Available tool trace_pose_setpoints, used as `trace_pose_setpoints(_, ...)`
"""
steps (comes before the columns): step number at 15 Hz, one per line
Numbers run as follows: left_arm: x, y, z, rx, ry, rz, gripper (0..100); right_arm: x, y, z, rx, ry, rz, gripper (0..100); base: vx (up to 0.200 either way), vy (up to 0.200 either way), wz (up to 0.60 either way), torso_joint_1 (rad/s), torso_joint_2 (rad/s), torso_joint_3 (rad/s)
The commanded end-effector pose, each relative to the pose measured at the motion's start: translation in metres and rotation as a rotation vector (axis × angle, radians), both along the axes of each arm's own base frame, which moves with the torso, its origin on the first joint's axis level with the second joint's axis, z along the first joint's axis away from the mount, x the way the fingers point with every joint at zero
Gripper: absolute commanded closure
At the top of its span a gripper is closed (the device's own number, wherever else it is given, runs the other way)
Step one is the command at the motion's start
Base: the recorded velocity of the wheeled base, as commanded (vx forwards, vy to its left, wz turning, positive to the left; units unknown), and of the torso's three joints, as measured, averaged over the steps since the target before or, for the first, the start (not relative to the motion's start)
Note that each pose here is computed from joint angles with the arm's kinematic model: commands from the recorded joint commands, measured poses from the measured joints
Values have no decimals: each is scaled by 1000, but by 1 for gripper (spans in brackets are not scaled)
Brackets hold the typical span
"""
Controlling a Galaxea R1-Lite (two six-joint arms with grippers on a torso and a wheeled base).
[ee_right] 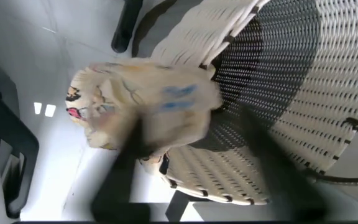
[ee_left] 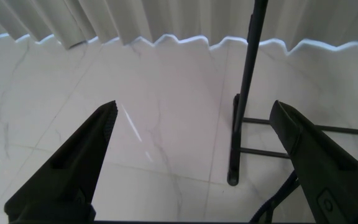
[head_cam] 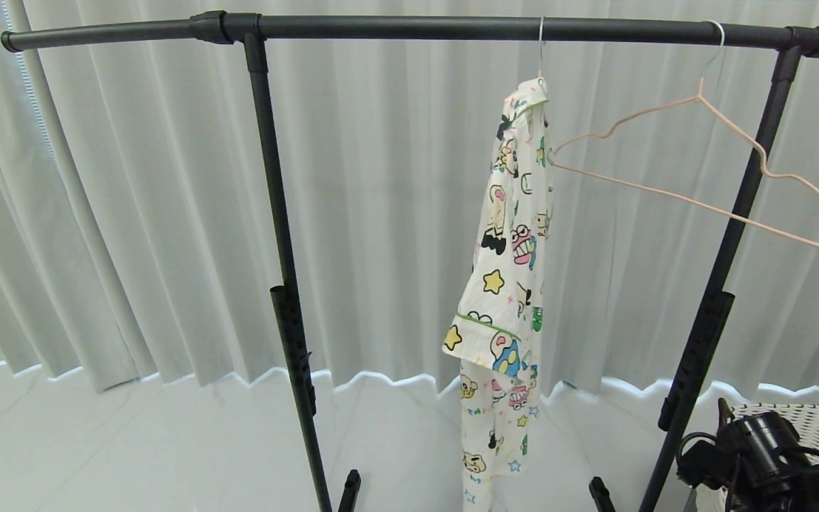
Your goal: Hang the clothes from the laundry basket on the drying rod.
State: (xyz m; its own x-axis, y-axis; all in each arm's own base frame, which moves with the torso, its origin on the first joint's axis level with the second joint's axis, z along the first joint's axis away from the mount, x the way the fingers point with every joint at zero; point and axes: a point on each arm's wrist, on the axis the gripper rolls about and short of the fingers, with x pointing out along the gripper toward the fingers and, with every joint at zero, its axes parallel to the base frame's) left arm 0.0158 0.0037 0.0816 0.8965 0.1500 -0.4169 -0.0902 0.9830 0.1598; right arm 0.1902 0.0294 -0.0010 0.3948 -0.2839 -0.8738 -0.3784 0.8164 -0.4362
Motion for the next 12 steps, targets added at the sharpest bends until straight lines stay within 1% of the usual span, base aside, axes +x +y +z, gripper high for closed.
trace_pose_setpoints(1, 0, 0, 0, 0, -1, -1, 0, -7, -1, 7, -6, -29, 0, 100, 0, 0, 0, 0, 0, 0)
trace_pose_setpoints(4, 0, 0, 0, 0, -1, -1, 0, -23, -2, 25, 13, -108, 8, 100, 0, 0, 0, 0, 0, 0)
trace_pose_setpoints(5, 0, 0, 0, 0, 1, -2, 0, -27, -1, 36, 28, -167, 21, 100, 0, 0, 0, 0, 0, 0)
trace_pose_setpoints(9, 2, -1, 0, -9, 23, -60, 0, -34, 7, 66, 79, -349, 79, 100, -200, 0, 0, 6, 1, 2)
trace_pose_setpoints(12, 2, -2, 0, -9, 22, -103, 0, -34, 13, 89, 119, -478, 111, 100, -200, 0, 0, 4, 5, 4)
